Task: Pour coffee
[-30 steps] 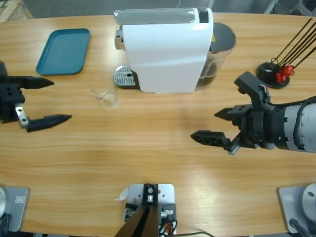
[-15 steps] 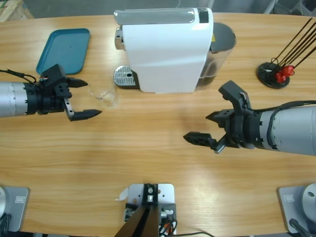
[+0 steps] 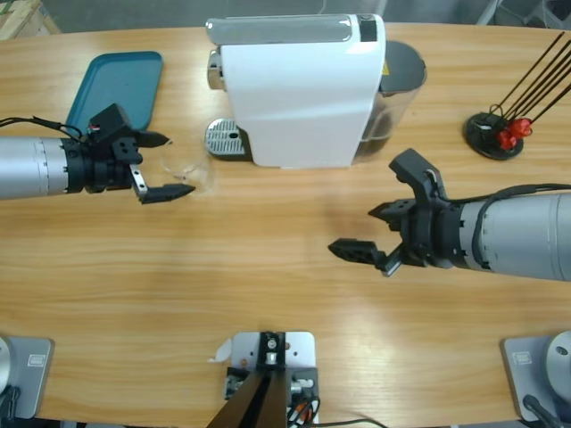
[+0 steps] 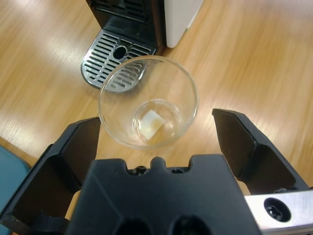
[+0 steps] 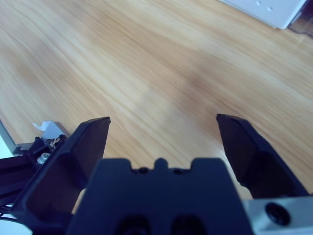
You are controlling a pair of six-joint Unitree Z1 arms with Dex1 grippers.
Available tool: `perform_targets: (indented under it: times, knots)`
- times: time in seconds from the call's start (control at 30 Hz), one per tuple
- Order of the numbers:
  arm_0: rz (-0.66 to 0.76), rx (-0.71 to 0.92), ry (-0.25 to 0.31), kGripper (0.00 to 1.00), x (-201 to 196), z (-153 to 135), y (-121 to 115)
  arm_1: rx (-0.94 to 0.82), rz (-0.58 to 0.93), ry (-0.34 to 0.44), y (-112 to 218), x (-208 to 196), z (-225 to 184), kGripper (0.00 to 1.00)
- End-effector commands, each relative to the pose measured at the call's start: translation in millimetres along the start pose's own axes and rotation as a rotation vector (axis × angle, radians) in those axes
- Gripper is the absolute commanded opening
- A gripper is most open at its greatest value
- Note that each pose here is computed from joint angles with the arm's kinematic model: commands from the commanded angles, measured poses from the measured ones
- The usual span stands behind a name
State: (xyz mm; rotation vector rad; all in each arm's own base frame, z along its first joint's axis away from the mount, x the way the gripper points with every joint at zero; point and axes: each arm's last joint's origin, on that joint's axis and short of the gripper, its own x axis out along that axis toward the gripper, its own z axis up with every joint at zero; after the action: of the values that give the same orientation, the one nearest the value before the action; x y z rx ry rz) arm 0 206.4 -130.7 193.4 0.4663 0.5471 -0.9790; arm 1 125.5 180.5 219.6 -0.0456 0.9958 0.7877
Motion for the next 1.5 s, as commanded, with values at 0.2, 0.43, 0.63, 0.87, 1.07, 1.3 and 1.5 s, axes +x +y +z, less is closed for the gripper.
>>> perform_targets:
  times: [0.2,0.43,0.63,0.87,1.07,1.3,1.5]
  knots:
    - [-0.023,-0.068,0.006,0.982,14.6,-11.7,1.8,-0.007,-0.017,0.05,-3.6,11.1,-8.2,1.0]
    - [-0.015,-0.096,0.001,0.991,22.7,-13.4,6.0,-0.006,-0.013,0.057,-4.1,14.5,-9.3,1.0]
    - [-0.004,-0.171,0.007,0.527,23.1,-17.5,8.9,-0.007,-0.007,0.051,-3.6,16.8,-8.0,1.0]
    - [0.009,-0.16,0.001,0.0,19.9,-18.5,7.3,-0.007,-0.004,0.051,-3.4,17.1,-7.8,1.0]
    - [0.018,-0.139,-0.012,0.0,17.5,-18.8,6.3,-0.007,-0.002,0.052,-3.9,18.0,-8.9,1.0]
    - [0.073,-0.092,-0.107,0.0,-5.0,8.5,11.1,-0.007,-0.001,0.048,-3.8,19.3,-8.4,1.0]
    - [0.081,-0.086,-0.12,0.0,-12.3,23.1,16.3,-0.007,0.0,0.054,-3.9,25.0,-7.7,1.0]
